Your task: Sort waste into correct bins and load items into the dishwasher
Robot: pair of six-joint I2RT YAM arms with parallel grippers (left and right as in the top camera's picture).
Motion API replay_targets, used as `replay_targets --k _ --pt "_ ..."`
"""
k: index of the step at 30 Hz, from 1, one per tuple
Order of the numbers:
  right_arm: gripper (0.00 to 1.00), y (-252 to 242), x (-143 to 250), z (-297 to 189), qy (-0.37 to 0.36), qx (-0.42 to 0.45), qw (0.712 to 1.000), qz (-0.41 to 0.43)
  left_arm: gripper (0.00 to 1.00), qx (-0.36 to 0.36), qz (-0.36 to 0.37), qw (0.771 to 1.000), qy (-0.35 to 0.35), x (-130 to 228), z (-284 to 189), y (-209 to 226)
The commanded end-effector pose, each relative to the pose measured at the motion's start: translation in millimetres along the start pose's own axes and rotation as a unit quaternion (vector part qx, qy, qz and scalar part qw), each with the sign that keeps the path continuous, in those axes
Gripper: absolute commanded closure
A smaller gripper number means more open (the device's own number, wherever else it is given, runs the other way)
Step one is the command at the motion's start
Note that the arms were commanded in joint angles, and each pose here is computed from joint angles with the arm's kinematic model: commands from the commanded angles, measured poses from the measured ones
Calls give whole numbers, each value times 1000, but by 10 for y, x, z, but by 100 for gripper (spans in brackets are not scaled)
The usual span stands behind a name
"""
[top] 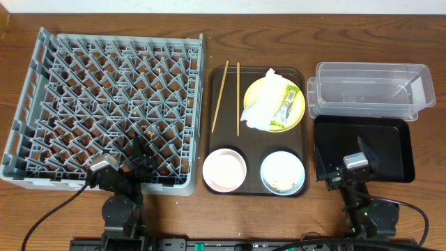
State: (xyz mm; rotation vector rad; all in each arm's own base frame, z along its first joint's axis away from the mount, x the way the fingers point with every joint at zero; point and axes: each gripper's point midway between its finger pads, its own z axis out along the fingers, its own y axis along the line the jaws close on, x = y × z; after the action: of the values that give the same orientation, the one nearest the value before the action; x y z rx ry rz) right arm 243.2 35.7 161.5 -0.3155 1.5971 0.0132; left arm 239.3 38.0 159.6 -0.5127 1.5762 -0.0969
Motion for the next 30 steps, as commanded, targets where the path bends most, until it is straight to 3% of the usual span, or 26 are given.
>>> replay_targets --k 1,15,23,30 --pt "1 -9 6 -2 0 2 1000 -5 9 -7 14 1000 19 154 15 56" --pt "1 -11 -58 -3 -13 2 1000 -20 10 -6 14 1000 19 152 15 55" --pt "1 50 -113 -9 -20 -19 996 80 10 8 -3 1000 22 162 15 1" --pt "1 -15 -515 -29 -16 -23 996 79 9 79 -34 996 -34 -259 -45 -318"
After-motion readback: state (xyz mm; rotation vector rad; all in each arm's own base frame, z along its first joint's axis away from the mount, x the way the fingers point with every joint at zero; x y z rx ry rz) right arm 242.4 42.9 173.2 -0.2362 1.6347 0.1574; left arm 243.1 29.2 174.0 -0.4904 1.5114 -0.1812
